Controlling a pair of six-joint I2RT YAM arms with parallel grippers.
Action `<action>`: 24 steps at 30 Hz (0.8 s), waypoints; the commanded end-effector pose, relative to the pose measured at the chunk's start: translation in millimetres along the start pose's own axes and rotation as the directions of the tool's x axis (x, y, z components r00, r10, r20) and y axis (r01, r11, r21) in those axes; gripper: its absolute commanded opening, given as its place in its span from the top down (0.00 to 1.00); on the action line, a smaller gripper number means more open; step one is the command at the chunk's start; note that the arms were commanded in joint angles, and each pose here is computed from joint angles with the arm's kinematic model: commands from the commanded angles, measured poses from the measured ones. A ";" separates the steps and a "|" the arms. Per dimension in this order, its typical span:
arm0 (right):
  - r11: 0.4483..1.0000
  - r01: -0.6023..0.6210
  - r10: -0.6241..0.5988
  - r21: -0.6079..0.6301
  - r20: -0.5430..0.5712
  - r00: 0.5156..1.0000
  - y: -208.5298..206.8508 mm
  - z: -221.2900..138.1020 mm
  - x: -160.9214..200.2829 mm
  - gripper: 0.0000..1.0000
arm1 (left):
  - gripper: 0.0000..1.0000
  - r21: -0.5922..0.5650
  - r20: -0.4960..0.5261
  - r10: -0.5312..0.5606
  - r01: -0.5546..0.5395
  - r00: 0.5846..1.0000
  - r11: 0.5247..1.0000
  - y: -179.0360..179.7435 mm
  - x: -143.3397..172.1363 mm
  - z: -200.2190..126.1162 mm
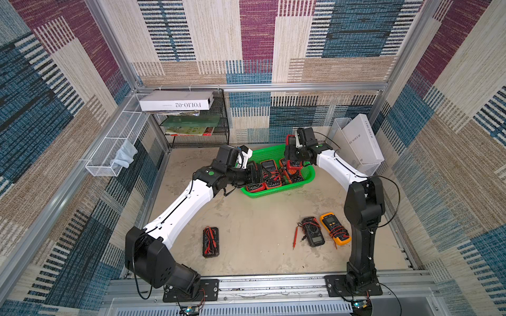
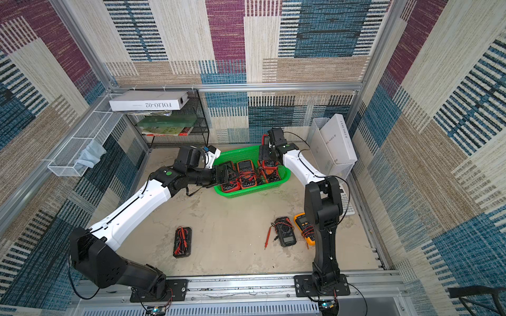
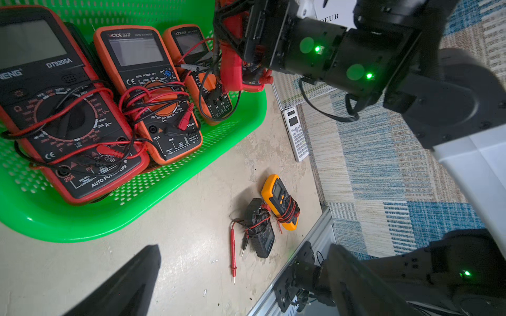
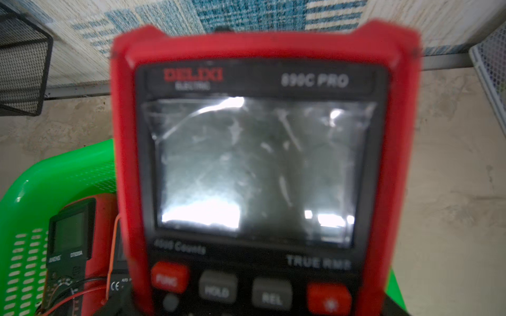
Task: Put the multimeter into the basket
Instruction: Place the multimeter in the basket, then adjust the basket at the center of the board.
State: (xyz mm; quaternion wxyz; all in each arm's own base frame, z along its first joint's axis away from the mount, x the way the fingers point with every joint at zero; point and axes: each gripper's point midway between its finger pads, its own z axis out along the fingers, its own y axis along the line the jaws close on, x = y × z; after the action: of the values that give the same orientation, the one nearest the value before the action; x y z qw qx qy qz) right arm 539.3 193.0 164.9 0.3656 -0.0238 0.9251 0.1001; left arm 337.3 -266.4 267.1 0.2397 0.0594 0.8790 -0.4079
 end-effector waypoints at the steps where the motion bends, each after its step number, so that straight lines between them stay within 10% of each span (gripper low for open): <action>1: 0.997 0.057 -0.057 -0.042 0.018 0.998 11.5 4.5 -3.3 0.32 | 0.00 0.024 0.000 0.019 -0.019 1.000 1.000 -6.0 -0.2 -1.9; 24: 0.990 0.133 -0.123 0.043 -0.183 0.975 8.7 16.8 95.0 0.19 | 0.00 0.046 -0.010 0.023 -0.023 1.000 0.999 -17.5 10.6 -1.0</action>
State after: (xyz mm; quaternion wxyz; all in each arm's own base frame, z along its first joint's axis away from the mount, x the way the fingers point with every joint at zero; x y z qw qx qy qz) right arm 487.7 208.5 92.2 0.2956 -0.0865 0.9501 0.0499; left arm 320.0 -276.6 271.0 0.2286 0.0744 0.8740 -0.4224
